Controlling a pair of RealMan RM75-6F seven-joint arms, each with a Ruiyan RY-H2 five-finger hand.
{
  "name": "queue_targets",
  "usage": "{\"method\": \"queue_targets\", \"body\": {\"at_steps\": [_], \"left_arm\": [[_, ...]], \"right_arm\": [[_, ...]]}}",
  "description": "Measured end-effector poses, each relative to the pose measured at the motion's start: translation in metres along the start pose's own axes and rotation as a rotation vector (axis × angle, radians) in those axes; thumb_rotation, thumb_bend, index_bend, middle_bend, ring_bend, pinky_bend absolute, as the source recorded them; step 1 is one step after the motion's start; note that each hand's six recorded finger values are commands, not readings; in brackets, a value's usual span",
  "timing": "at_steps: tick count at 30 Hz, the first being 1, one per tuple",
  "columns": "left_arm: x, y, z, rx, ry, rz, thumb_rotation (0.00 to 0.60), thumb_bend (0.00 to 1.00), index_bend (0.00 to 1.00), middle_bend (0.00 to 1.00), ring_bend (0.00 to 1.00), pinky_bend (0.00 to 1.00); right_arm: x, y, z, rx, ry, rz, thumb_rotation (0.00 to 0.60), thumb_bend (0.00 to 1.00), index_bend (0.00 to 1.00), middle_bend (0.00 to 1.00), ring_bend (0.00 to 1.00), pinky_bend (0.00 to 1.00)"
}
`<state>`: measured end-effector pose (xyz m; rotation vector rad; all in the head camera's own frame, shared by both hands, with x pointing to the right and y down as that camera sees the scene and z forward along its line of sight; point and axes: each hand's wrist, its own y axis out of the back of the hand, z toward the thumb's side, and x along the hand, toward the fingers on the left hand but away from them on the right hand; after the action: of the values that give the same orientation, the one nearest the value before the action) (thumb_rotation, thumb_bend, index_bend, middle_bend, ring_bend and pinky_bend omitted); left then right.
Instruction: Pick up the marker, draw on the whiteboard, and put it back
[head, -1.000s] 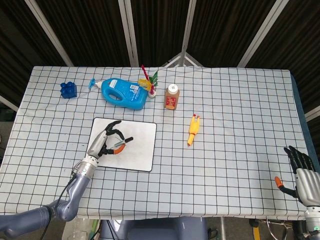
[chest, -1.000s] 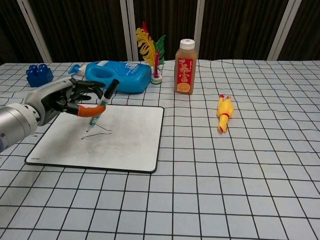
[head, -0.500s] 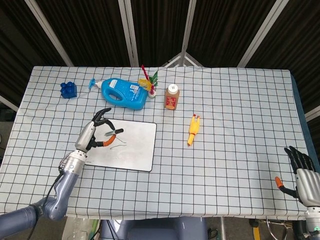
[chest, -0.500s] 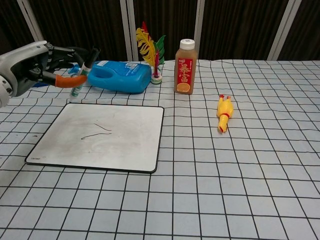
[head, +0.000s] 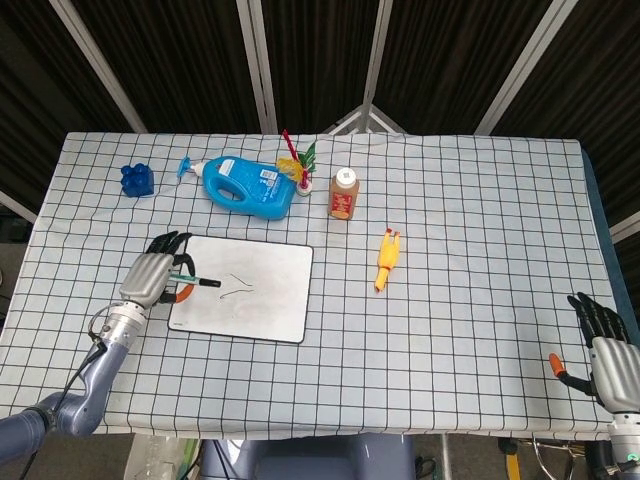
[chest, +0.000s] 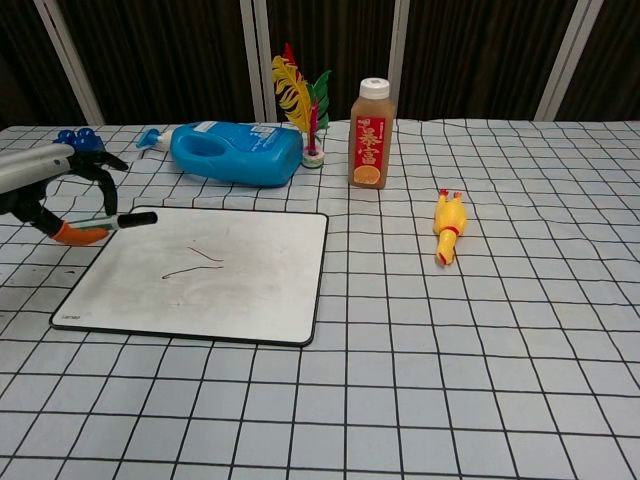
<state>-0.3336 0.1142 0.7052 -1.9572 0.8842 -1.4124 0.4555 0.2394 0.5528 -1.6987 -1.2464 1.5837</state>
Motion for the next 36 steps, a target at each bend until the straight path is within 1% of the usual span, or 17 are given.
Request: {"method": "queue_targets", "body": {"at_steps": [5, 9, 11, 12, 15, 19, 22, 24, 26, 28, 29, 31, 33, 36], "left_arm": [[0.000, -0.009, -0.013, 0.059, 0.047, -0.024, 0.600, 0.40, 0.59, 0.03, 0.00, 0.00], [0.000, -0.015, -0.014, 0.080, 0.059, -0.030, 0.600, 0.35, 0.52, 0.00, 0.00, 0.00], [0.000, -0.016, -0.014, 0.084, 0.063, -0.027, 0.600, 0.31, 0.46, 0.00, 0.00, 0.00], [0.000, -0.016, -0.014, 0.084, 0.066, -0.024, 0.600, 0.28, 0.44, 0.00, 0.00, 0.00], [0.000, -0.016, -0.014, 0.074, 0.071, -0.017, 0.600, 0.20, 0.39, 0.00, 0.00, 0.00], [-0.003, -0.013, -0.013, 0.056, 0.074, -0.007, 0.600, 0.19, 0.34, 0.00, 0.00, 0.00], [-0.007, -0.008, -0.015, 0.040, 0.080, 0.008, 0.600, 0.19, 0.30, 0.00, 0.00, 0.00], [-0.010, -0.005, -0.016, 0.025, 0.084, 0.018, 0.600, 0.19, 0.25, 0.00, 0.00, 0.00], [-0.014, -0.001, -0.016, 0.000, 0.088, 0.031, 0.600, 0.19, 0.16, 0.00, 0.00, 0.00], [-0.020, 0.003, -0.015, -0.051, 0.094, 0.048, 0.600, 0.18, 0.06, 0.00, 0.00, 0.00], [-0.024, 0.005, -0.014, -0.073, 0.096, 0.057, 0.600, 0.18, 0.04, 0.00, 0.00, 0.00], [-0.035, 0.012, -0.014, -0.116, 0.100, 0.081, 0.600, 0.18, 0.02, 0.00, 0.00, 0.00], [-0.051, 0.022, -0.017, -0.136, 0.104, 0.113, 0.600, 0.18, 0.02, 0.00, 0.00, 0.00], [-0.077, 0.037, -0.023, -0.129, 0.110, 0.158, 0.600, 0.18, 0.02, 0.00, 0.00, 0.00]], "right_arm": [[0.000, 0.000, 0.000, 0.000, 0.000, 0.001, 0.600, 0.35, 0.00, 0.00, 0.00, 0.00], [0.000, 0.000, 0.000, 0.000, -0.002, 0.000, 0.600, 0.35, 0.00, 0.00, 0.00, 0.00], [0.000, 0.000, 0.000, 0.000, -0.002, 0.001, 0.600, 0.35, 0.00, 0.00, 0.00, 0.00], [0.001, 0.000, 0.000, 0.000, -0.002, 0.001, 0.600, 0.35, 0.00, 0.00, 0.00, 0.00], [0.001, 0.000, 0.000, 0.001, -0.002, 0.002, 0.600, 0.35, 0.00, 0.00, 0.00, 0.00], [0.001, 0.000, 0.000, 0.001, -0.001, 0.001, 0.600, 0.35, 0.00, 0.00, 0.00, 0.00], [0.001, 0.000, 0.000, 0.002, 0.001, 0.001, 0.600, 0.35, 0.00, 0.00, 0.00, 0.00], [0.001, 0.000, 0.000, 0.001, 0.003, 0.001, 0.600, 0.35, 0.00, 0.00, 0.00, 0.00], [0.002, 0.001, 0.001, 0.001, 0.005, 0.000, 0.600, 0.35, 0.00, 0.00, 0.00, 0.00], [0.002, 0.000, 0.001, 0.004, 0.007, 0.001, 0.600, 0.35, 0.00, 0.00, 0.00, 0.00], [0.002, 0.000, 0.001, 0.007, 0.009, 0.002, 0.600, 0.35, 0.00, 0.00, 0.00, 0.00], [0.002, 0.000, 0.001, 0.010, 0.011, 0.003, 0.600, 0.35, 0.00, 0.00, 0.00, 0.00], [0.002, 0.000, 0.001, 0.015, 0.014, 0.004, 0.600, 0.35, 0.00, 0.00, 0.00, 0.00], [0.003, -0.001, 0.001, 0.022, 0.016, 0.006, 0.600, 0.35, 0.00, 0.00, 0.00, 0.00]]}}
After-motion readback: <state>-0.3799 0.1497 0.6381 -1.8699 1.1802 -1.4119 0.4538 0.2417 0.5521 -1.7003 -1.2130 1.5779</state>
